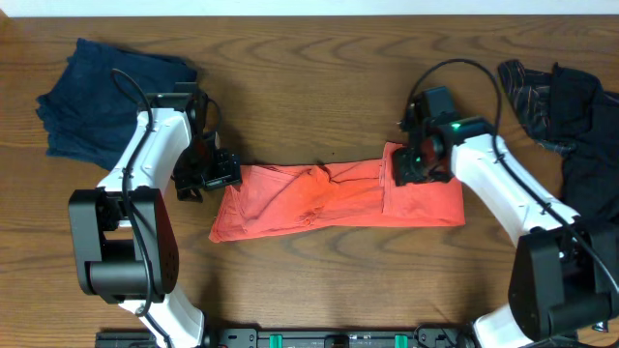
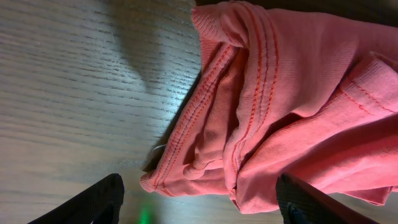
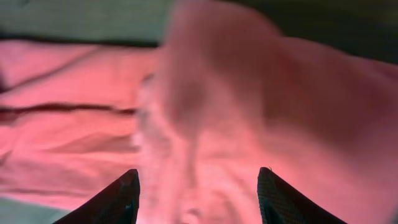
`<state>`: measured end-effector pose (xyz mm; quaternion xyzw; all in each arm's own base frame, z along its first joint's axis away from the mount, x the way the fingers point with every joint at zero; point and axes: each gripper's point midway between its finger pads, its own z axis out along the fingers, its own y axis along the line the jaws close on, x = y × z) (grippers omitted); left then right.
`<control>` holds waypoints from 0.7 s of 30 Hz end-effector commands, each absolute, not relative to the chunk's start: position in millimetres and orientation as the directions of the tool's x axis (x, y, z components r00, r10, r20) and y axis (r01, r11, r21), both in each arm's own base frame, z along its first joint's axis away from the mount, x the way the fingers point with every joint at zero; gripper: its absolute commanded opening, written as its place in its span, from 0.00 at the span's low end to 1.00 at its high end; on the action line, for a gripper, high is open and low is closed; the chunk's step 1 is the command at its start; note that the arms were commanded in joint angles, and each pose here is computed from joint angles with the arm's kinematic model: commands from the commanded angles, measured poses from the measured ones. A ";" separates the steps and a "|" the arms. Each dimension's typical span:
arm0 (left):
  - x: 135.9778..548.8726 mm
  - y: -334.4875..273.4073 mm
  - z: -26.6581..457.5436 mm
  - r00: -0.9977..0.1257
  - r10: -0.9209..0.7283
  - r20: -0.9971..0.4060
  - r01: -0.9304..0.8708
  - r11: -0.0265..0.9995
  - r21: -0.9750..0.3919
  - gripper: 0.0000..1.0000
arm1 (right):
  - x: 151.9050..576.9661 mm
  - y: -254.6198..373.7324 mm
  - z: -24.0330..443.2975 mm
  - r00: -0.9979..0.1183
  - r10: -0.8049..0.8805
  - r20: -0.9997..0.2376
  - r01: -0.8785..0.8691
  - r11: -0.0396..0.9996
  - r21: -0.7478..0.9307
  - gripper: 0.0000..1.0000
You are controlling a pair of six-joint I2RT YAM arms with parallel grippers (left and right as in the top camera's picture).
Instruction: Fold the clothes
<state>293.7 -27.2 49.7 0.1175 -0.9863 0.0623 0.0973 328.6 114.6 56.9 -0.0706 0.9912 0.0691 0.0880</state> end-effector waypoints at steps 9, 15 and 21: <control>293.6 -24.4 51.5 -0.952 -0.231 0.201 -0.253 0.963 -0.094 0.80 | 311.5 146.8 39.2 -0.977 -0.173 -0.128 -0.183 0.980 0.073 0.57; 293.5 -24.5 51.4 -0.952 -0.231 0.202 -0.253 0.963 -0.094 0.80 | 303.4 142.9 14.0 -0.988 -0.143 -0.053 -0.144 0.989 0.015 0.47; 293.6 -24.5 51.5 -0.952 -0.231 0.201 -0.253 0.963 -0.095 0.80 | 299.8 127.1 13.2 -0.997 -0.070 -0.040 -0.067 0.996 -0.065 0.04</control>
